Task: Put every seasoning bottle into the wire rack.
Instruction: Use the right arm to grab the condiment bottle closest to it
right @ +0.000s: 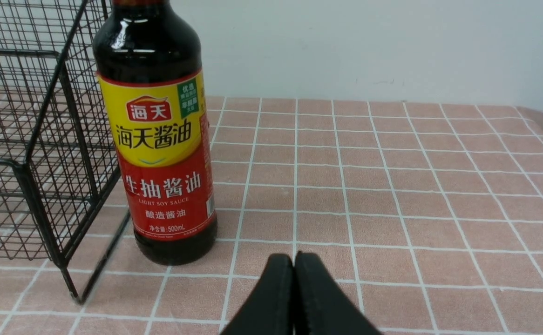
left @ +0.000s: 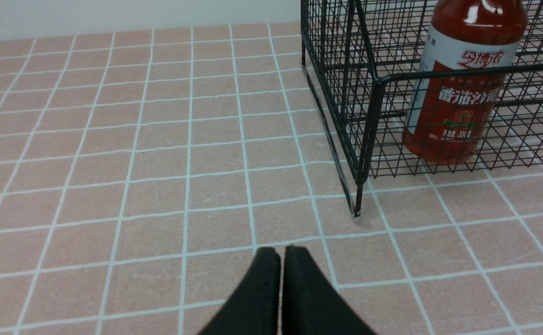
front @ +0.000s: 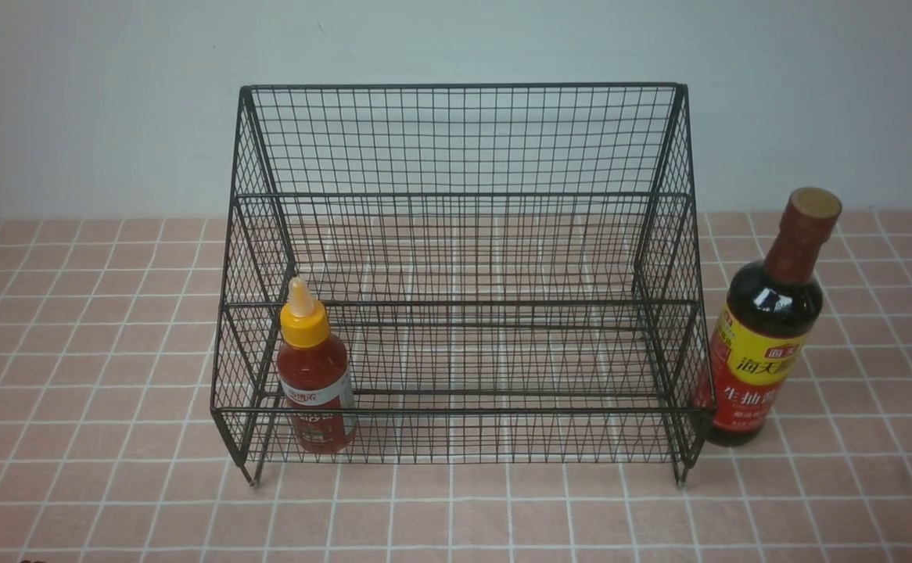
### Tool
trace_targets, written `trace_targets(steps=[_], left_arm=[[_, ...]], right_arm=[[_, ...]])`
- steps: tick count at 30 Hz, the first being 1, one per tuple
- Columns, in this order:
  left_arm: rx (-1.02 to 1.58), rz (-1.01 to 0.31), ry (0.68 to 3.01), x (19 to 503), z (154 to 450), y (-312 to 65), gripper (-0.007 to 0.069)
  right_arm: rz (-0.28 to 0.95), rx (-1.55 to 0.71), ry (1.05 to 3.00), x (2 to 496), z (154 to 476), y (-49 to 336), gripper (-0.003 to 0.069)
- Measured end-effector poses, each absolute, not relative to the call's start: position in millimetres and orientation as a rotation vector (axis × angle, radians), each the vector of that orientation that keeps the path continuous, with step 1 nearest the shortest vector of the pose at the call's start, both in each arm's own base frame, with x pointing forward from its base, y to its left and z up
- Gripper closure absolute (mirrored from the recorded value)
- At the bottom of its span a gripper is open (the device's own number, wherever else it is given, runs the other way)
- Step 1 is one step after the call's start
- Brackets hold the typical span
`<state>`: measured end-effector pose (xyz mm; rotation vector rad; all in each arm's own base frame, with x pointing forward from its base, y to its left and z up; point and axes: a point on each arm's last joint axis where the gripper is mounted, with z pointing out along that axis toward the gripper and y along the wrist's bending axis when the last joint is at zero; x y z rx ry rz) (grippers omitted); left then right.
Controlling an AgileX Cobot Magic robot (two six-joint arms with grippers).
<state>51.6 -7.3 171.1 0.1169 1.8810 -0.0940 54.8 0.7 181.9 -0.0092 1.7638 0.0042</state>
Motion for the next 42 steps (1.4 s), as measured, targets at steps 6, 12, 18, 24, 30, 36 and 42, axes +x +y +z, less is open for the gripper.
trace_targets(steps=[6, 12, 18, 24, 30, 36, 42], left_arm=[[0.117, -0.094, 1.881, 52, 171, -7, 0.0632], [0.117, -0.094, 1.881, 52, 171, -7, 0.0632], [0.117, -0.094, 1.881, 52, 171, -7, 0.0632], [0.117, -0.094, 1.881, 52, 171, -7, 0.0632], [0.117, -0.094, 1.881, 52, 171, -7, 0.0632], [0.117, -0.094, 1.881, 52, 171, -7, 0.0632], [0.117, -0.094, 1.881, 52, 171, -7, 0.0632]], right_arm=[[0.149, 0.138, 1.496, 57, 204, 0, 0.0670], [0.267, 0.244, 1.237, 52, 226, -4, 0.0670], [0.285, 0.241, 1.182, 51, 231, -3, 0.0670], [0.354, 0.269, 1.132, 53, 257, -3, 0.0670], [0.320, 0.097, 1.246, 106, 330, 11, 0.0664], [0.354, -0.040, 1.409, 170, 337, 37, 0.0574], [0.307, -0.122, 1.496, 214, 312, 53, 0.0359]])
